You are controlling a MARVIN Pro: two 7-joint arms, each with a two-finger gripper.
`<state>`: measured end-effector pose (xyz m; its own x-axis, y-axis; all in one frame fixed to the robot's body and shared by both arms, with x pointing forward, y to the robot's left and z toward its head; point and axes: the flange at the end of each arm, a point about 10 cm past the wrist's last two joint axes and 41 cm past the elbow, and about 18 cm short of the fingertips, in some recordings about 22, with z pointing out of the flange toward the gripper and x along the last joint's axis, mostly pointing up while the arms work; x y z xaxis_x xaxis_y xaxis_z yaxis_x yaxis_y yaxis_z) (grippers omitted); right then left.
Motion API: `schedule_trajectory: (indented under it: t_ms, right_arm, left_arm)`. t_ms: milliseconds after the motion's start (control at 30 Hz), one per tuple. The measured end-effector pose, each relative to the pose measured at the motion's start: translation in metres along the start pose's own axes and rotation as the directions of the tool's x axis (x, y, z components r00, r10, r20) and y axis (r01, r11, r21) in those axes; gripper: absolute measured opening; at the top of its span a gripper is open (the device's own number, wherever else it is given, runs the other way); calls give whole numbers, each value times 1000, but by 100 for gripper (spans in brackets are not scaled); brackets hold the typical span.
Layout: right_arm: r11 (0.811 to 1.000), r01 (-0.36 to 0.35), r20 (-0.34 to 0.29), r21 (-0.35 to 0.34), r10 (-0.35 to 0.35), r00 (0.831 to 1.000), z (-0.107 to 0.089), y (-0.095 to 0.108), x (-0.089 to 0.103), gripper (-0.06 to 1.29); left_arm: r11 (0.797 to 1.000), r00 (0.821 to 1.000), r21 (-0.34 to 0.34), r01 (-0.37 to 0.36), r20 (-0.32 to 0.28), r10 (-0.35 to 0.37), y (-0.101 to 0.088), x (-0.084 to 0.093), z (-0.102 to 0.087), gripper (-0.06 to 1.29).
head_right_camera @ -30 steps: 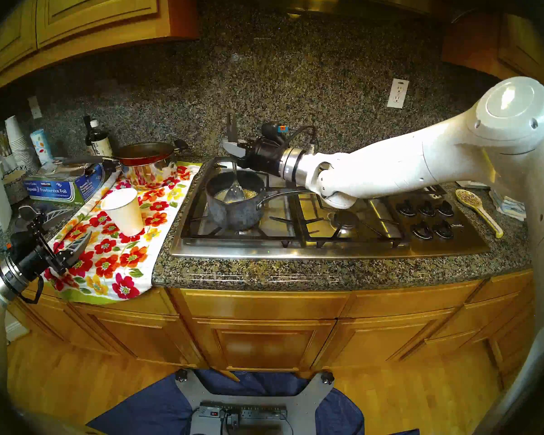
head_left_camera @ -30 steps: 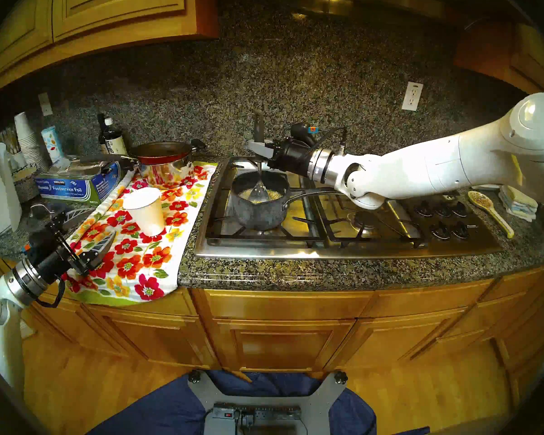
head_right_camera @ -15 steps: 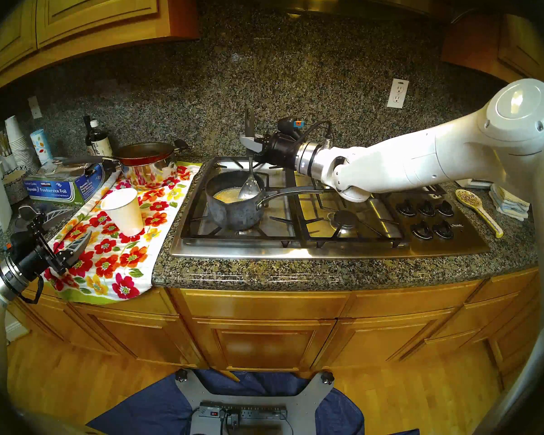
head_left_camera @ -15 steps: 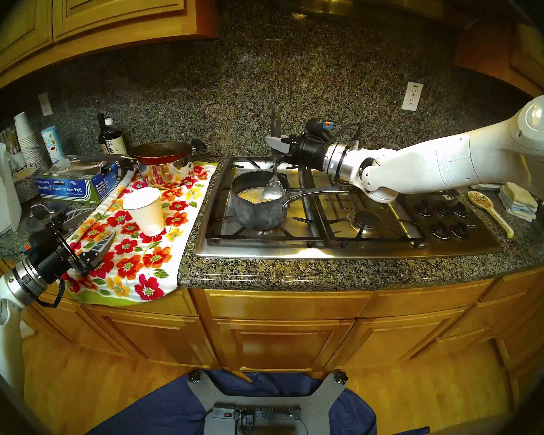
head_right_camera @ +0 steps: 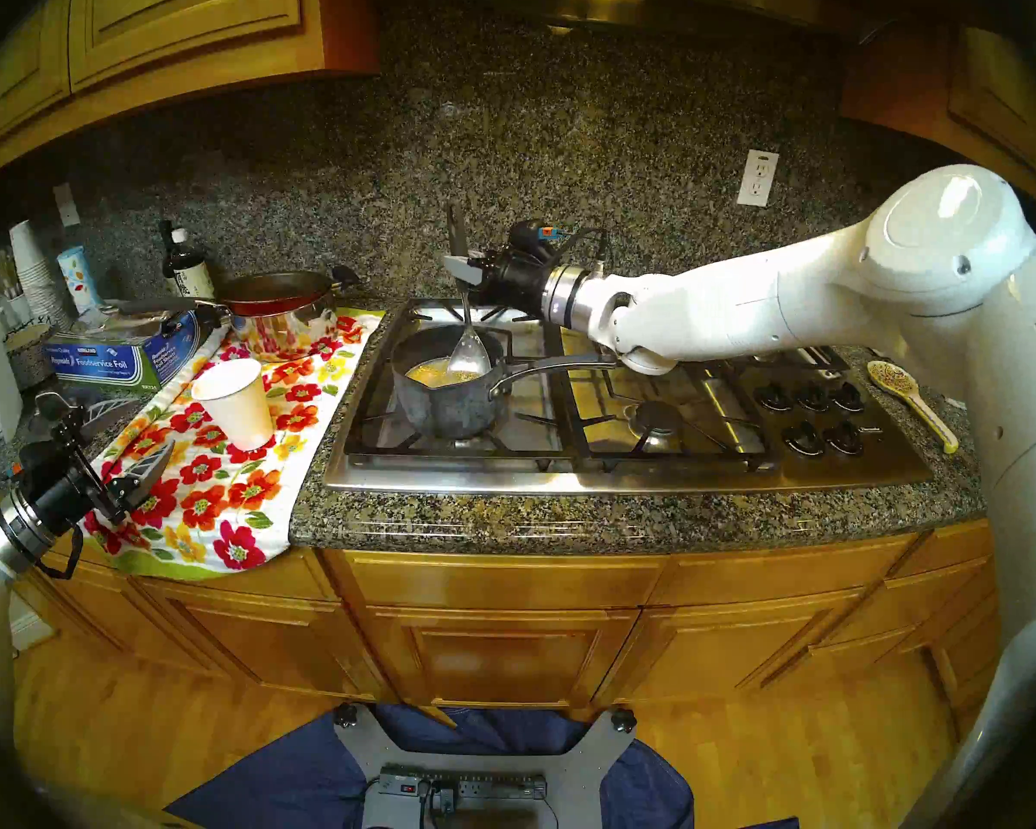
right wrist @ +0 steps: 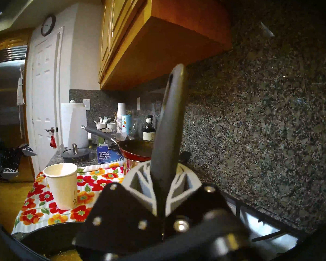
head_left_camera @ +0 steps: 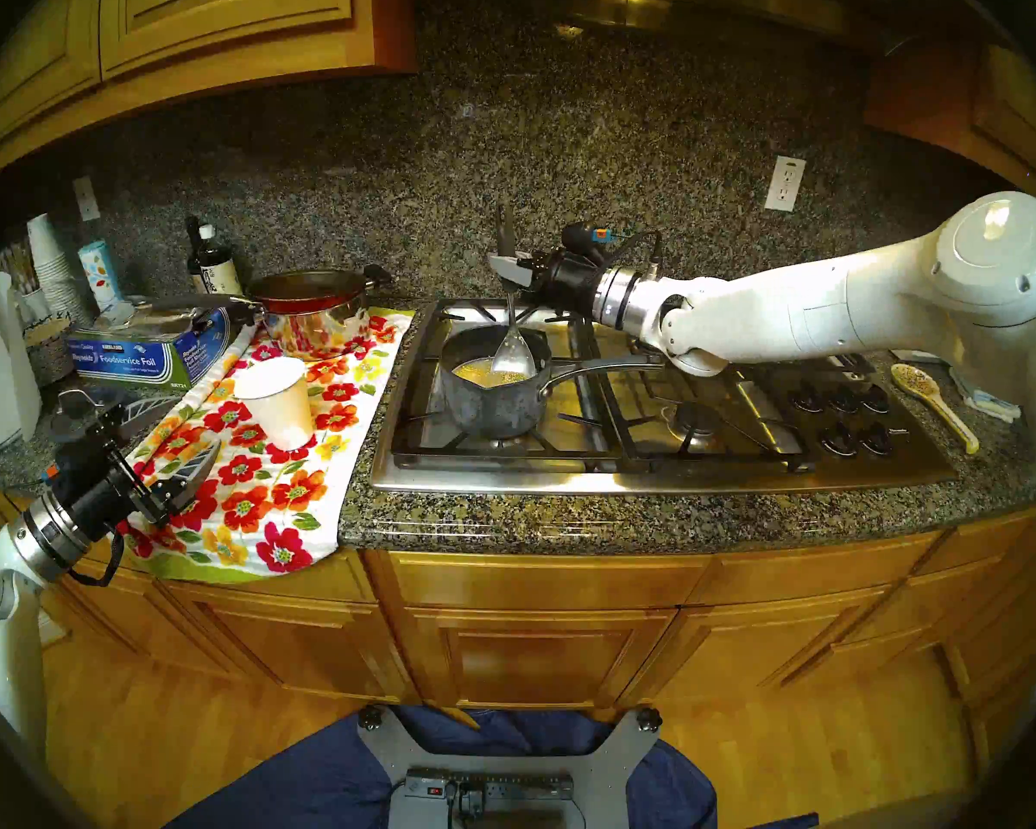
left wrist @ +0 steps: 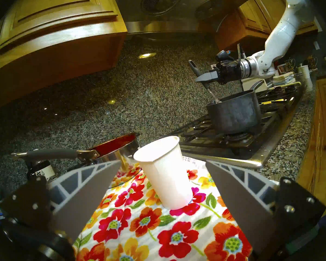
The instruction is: Pour oats into pot and stir with a spoon
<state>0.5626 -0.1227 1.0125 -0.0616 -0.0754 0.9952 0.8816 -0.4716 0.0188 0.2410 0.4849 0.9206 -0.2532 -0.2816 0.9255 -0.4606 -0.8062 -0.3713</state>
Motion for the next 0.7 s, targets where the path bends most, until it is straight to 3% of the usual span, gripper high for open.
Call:
schedule_trajectory:
  t_ms: [267, 700]
  right_arm:
    - [999, -22, -25, 45, 23, 999, 14, -14, 0, -2]
    - [993, -70, -45, 96, 74, 996, 9, -39, 6, -2]
  left_arm:
    - [1000, 1000, 0, 0, 0, 0, 0, 0, 0, 121]
    - [1000, 1000, 0, 0, 0, 0, 0, 0, 0, 121]
